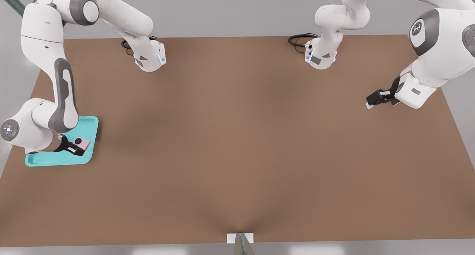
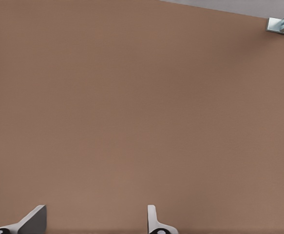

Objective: Keep left arm still and place phone on the tray with right arm

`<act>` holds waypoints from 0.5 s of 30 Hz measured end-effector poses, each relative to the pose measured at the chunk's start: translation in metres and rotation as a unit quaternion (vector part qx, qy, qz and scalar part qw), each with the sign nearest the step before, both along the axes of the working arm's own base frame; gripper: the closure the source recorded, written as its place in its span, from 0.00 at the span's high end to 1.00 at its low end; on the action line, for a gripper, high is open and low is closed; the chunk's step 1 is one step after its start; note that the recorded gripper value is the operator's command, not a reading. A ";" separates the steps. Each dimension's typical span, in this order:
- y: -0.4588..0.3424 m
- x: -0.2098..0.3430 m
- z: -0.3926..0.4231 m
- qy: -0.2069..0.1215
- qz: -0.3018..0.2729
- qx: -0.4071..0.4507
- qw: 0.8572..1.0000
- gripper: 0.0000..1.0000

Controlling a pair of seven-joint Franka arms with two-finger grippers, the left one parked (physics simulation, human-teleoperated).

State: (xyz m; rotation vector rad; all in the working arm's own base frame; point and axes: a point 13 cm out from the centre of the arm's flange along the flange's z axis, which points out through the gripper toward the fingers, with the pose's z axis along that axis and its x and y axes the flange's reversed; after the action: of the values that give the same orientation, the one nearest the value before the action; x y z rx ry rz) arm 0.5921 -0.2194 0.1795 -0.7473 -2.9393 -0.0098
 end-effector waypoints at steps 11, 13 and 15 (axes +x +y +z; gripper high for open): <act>-0.113 -0.048 -0.069 0.013 0.085 0.039 0.995 0.77; -0.114 -0.049 -0.077 0.012 0.109 0.043 0.993 1.00; -0.115 -0.049 -0.080 0.010 0.130 0.045 0.990 1.00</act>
State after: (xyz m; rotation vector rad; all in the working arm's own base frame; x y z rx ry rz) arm 0.5434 -0.3340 0.0993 -0.3453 -2.9696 -0.1115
